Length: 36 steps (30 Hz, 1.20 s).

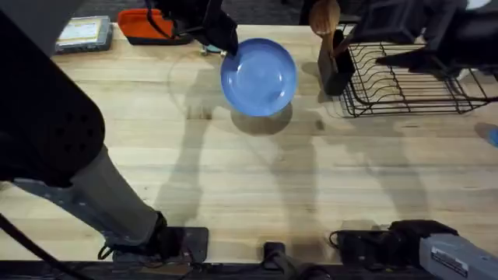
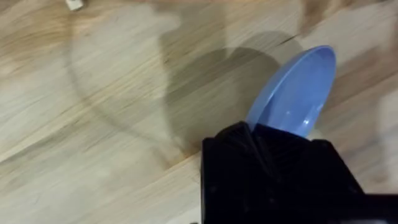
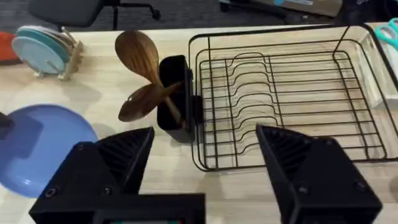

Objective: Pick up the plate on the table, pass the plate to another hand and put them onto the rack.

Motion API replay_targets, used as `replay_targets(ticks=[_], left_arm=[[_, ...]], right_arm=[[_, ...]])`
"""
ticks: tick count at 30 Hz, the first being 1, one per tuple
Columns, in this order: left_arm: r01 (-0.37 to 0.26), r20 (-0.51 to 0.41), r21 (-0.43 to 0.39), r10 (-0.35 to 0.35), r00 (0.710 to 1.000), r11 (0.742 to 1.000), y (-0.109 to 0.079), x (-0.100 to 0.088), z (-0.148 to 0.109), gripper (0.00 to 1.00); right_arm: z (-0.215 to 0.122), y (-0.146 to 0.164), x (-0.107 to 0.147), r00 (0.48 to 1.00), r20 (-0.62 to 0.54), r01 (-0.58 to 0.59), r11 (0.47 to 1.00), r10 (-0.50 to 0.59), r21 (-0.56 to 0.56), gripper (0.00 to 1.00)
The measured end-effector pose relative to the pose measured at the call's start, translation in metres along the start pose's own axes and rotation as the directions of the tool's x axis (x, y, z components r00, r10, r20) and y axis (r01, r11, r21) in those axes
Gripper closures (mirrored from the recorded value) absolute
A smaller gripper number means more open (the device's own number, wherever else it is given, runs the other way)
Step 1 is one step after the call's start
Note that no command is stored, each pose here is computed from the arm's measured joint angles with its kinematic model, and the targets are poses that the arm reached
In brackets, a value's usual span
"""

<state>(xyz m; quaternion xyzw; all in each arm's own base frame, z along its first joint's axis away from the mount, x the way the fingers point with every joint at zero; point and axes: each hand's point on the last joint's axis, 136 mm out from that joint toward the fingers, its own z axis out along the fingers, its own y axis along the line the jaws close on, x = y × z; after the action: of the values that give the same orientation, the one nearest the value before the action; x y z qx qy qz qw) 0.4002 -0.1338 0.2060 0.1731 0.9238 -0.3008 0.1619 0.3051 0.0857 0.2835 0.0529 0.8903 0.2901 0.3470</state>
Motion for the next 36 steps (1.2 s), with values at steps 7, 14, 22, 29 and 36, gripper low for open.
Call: replay_targets(ticks=[7,14,22,29,36], left_arm=[[0.011,0.000,0.000,-0.011,1.000,1.000,0.000,0.000,0.000,0.959],[0.011,0.000,0.000,-0.011,1.000,1.000,0.000,0.000,0.000,0.959],[0.011,0.000,0.000,-0.011,1.000,1.000,0.000,0.000,0.000,0.959],[0.011,0.000,0.000,-0.011,1.000,1.000,0.000,0.000,0.000,0.959],[0.011,0.000,0.000,-0.011,1.000,1.000,0.000,0.000,0.000,0.959]], right_arm=[[0.014,0.015,0.017,0.997,-0.043,0.071,0.997,-0.069,0.037,0.009],[0.026,0.041,0.040,0.977,-0.063,0.210,0.971,-0.204,0.115,0.009],[0.048,0.037,0.053,0.972,-0.106,0.226,0.953,-0.208,0.201,0.009],[0.076,0.036,0.068,0.961,-0.175,0.249,0.943,-0.212,0.221,0.009],[0.107,0.026,0.075,0.956,-0.222,0.246,0.936,-0.191,0.252,0.009]])
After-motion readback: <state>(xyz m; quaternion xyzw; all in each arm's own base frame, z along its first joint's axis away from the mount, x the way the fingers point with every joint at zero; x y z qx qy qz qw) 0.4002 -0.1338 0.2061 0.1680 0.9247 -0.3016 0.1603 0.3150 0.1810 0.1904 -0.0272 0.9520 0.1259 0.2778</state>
